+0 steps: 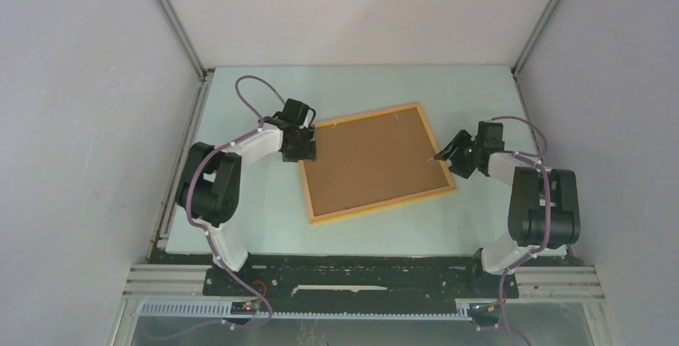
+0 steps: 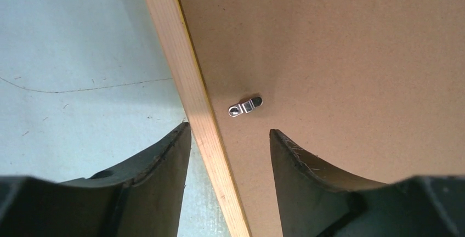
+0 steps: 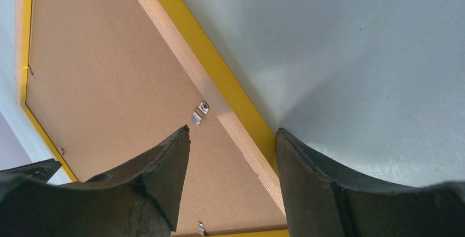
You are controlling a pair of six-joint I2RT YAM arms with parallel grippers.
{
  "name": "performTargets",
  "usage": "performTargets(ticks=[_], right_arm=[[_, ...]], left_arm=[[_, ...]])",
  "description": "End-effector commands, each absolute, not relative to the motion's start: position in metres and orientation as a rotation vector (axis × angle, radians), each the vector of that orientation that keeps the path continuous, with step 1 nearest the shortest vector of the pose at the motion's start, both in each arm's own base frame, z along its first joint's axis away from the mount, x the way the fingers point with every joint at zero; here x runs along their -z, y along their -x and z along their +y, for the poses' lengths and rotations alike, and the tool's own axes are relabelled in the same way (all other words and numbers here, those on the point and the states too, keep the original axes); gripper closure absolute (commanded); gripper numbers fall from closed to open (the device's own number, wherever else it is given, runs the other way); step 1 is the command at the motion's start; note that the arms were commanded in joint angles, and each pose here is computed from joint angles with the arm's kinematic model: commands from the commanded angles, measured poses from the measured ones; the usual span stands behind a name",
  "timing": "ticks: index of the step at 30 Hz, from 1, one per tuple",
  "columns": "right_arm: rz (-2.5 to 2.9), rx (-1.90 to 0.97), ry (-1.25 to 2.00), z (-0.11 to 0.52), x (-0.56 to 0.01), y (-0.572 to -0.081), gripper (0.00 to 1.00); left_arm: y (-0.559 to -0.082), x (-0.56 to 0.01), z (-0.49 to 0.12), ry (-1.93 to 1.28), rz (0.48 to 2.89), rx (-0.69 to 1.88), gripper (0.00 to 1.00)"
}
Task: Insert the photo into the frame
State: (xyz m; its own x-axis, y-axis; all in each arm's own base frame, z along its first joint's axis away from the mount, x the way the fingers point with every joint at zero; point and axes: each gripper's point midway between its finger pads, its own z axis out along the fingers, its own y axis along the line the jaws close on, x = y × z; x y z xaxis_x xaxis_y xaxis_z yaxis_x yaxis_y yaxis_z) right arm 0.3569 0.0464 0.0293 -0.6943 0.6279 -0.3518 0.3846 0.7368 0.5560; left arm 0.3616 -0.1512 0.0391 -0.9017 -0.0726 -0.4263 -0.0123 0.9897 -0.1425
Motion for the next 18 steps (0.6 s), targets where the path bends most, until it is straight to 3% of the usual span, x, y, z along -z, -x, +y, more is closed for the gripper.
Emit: performTargets(ticks=[1,12,18], right_arm=[[2.448,-0.625,-0.765,0.054,-0.019,-0.350,0.33],[2.448,-0.618,-0.738,0.057,-0.020,-0.350,0.34],[2.450,-0.618,-0.728,0.058,-0.021,-0.350,0.34]], left_arm=[[-0.360,-0.031,-0.145,0.052,2.687,0.117,0.42],[-0.378,-0.014,-0.147,0.181,2.673,0.063,0.43],[-0.384,-0.014,-0.139,0.329,2.600,0.029,0.66]])
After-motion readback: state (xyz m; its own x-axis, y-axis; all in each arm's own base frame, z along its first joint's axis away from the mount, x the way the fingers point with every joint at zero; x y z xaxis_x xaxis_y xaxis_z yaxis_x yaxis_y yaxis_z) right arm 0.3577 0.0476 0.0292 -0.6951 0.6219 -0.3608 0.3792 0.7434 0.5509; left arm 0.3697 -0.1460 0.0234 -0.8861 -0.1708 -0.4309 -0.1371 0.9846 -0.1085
